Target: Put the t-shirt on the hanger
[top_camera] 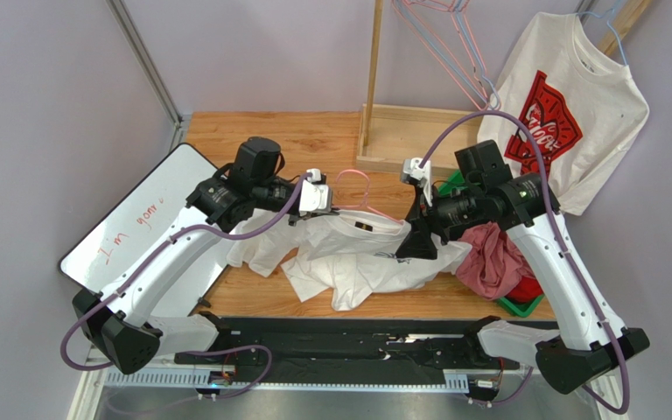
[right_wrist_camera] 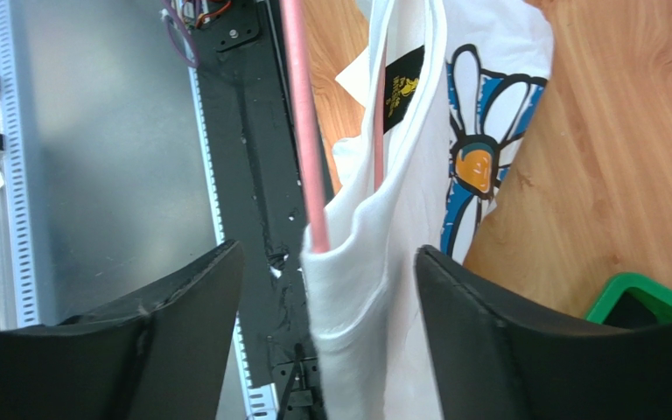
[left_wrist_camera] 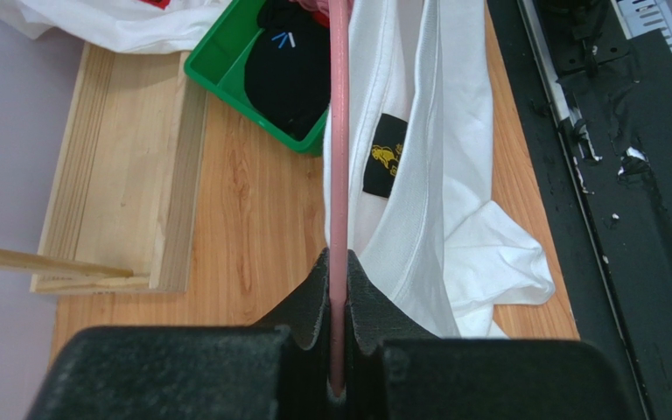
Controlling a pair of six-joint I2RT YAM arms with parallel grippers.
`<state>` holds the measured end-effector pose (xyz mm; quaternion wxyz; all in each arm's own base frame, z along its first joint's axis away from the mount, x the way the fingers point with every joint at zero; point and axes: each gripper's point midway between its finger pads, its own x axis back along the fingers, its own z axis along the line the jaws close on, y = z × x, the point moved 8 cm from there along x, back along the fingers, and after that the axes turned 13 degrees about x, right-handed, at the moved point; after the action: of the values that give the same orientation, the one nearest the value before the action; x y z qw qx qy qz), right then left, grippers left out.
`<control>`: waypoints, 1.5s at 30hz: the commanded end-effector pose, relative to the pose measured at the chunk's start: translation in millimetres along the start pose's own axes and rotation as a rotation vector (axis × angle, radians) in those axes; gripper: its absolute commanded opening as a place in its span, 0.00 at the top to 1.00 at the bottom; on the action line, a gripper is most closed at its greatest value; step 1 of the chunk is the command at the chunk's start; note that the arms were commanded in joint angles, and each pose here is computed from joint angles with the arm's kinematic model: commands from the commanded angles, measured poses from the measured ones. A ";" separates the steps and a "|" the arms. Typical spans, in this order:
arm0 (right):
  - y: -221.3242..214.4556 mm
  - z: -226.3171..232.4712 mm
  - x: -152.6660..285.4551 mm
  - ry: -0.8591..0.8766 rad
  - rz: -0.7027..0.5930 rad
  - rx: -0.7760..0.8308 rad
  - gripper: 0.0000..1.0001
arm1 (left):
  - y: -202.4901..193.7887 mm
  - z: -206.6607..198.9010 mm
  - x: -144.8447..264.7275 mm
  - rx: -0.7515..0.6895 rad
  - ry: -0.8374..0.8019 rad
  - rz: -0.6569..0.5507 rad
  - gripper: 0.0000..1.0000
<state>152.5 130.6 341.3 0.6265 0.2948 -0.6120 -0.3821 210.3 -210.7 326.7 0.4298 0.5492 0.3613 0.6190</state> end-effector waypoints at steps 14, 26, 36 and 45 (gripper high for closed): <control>-42.3 3.3 -8.4 -0.061 0.099 -0.014 0.19 | 37.9 -10.9 5.1 -0.113 -0.039 -0.101 1.00; -30.9 9.2 2.3 -0.096 0.052 0.080 1.00 | 33.4 -7.0 0.6 -0.103 -0.035 -0.090 1.00; -15.2 13.2 19.3 -0.092 0.098 0.101 0.00 | 23.4 -11.2 0.1 -0.130 -0.057 -0.062 1.00; -33.2 7.5 11.7 -0.026 0.223 0.034 0.04 | 22.8 -9.0 -2.2 -0.118 -0.054 -0.063 1.00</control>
<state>152.1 113.9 338.9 0.5932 0.2841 -0.6785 -0.3270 201.8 -217.2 329.6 0.4471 0.5526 0.3378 0.6170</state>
